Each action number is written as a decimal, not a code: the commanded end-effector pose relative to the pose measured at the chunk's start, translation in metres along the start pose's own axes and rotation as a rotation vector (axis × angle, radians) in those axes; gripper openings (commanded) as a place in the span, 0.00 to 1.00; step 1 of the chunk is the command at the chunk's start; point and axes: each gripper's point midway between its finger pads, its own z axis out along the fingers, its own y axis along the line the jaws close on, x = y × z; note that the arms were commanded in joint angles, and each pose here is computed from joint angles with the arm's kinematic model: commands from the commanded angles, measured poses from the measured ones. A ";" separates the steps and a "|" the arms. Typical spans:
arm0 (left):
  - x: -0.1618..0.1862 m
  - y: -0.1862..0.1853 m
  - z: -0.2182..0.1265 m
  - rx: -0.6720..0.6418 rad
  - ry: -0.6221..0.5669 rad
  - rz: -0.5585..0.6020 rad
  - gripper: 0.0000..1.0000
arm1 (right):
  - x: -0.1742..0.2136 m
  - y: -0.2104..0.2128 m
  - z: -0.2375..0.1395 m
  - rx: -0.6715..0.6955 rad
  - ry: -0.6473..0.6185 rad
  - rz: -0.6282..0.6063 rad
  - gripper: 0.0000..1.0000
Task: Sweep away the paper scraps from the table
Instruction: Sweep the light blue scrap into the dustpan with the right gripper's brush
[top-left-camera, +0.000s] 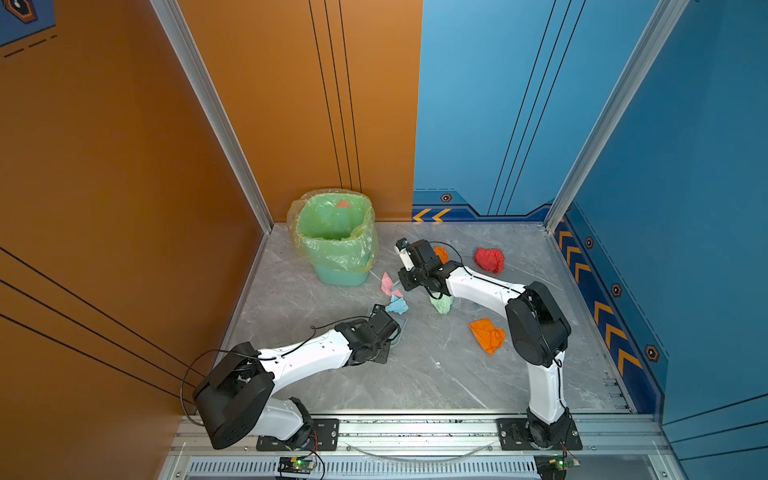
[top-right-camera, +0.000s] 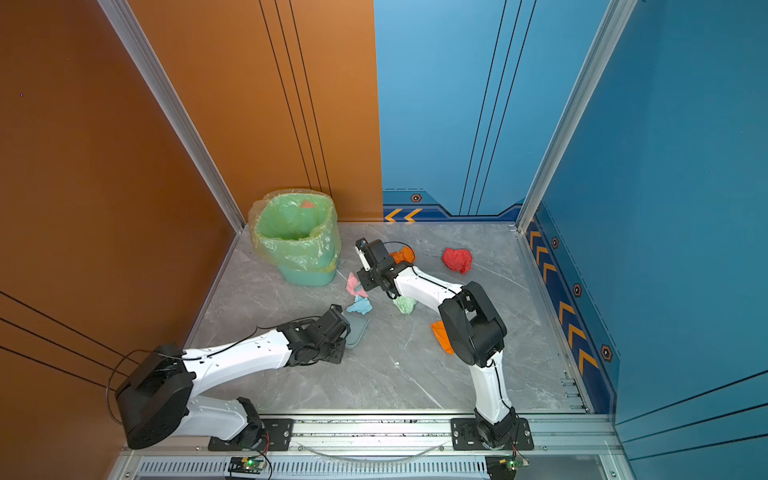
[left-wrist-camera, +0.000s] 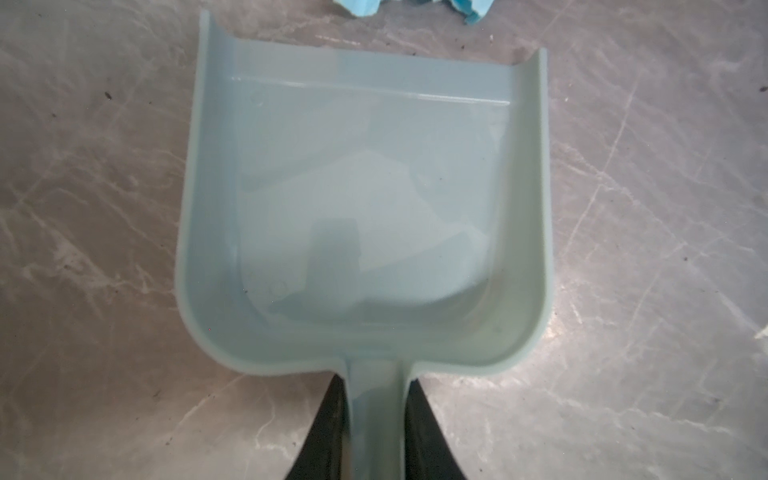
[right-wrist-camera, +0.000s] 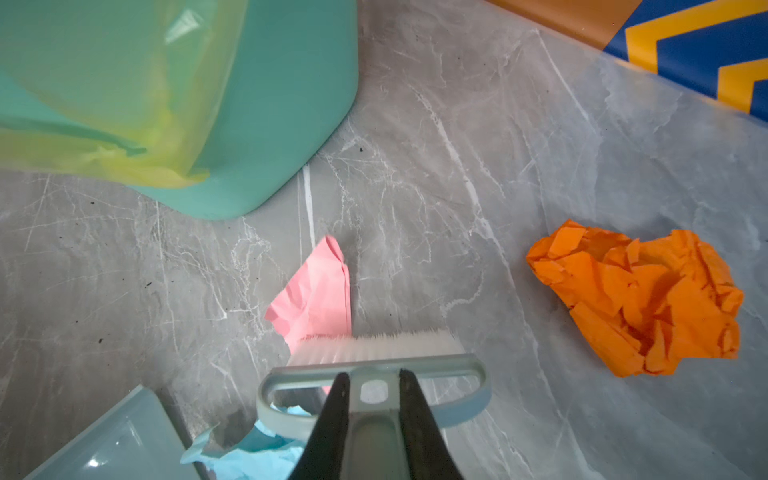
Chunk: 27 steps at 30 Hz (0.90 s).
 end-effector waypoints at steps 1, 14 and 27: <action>0.007 0.009 -0.001 -0.029 0.011 -0.016 0.00 | 0.020 -0.007 -0.005 0.045 0.076 -0.060 0.00; 0.004 0.004 0.009 -0.014 0.033 -0.025 0.00 | 0.067 0.024 -0.044 -0.110 0.188 -0.081 0.00; 0.005 0.000 0.013 -0.005 0.044 -0.016 0.00 | 0.064 0.081 -0.073 -0.401 0.162 -0.121 0.00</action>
